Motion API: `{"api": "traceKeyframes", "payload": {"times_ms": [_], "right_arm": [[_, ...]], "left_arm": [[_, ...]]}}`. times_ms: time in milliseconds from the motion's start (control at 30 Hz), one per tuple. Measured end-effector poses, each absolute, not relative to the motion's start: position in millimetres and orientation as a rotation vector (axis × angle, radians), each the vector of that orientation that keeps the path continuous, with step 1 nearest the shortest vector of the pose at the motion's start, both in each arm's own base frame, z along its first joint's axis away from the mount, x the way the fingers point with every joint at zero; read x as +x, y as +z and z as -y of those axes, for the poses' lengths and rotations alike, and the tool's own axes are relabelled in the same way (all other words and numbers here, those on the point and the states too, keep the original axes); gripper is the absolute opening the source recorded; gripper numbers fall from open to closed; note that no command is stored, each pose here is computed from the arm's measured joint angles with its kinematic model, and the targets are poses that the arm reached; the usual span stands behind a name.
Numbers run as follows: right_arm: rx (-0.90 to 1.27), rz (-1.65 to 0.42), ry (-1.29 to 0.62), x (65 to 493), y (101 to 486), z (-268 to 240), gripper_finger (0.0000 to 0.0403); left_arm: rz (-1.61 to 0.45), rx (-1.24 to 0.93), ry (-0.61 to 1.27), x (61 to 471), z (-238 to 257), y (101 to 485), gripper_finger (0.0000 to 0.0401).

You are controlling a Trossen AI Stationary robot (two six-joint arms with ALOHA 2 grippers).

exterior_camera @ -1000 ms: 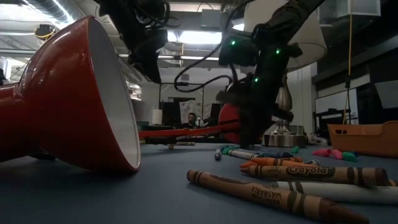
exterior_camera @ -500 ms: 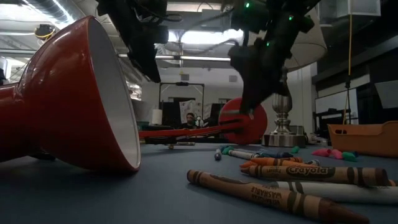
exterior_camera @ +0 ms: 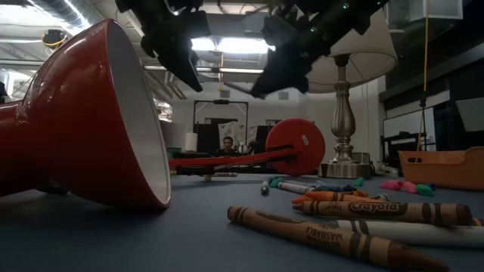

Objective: Sort crayons
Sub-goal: Put the green crayon into the green bin

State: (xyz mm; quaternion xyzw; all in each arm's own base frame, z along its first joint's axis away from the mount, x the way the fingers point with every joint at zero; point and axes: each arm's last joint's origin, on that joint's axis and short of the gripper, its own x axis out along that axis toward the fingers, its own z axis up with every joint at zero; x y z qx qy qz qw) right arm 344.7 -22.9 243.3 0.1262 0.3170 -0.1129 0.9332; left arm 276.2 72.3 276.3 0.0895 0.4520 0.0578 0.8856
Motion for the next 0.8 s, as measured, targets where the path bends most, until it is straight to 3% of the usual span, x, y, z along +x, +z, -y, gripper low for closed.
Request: {"api": "traceKeyframes", "payload": {"times_ms": [800], "right_arm": [[0.087,-0.508,-0.138,353,256,23,0.0021]], "left_arm": [[-0.774,0.254,0.044,291,-58,286,0.0100]]}}
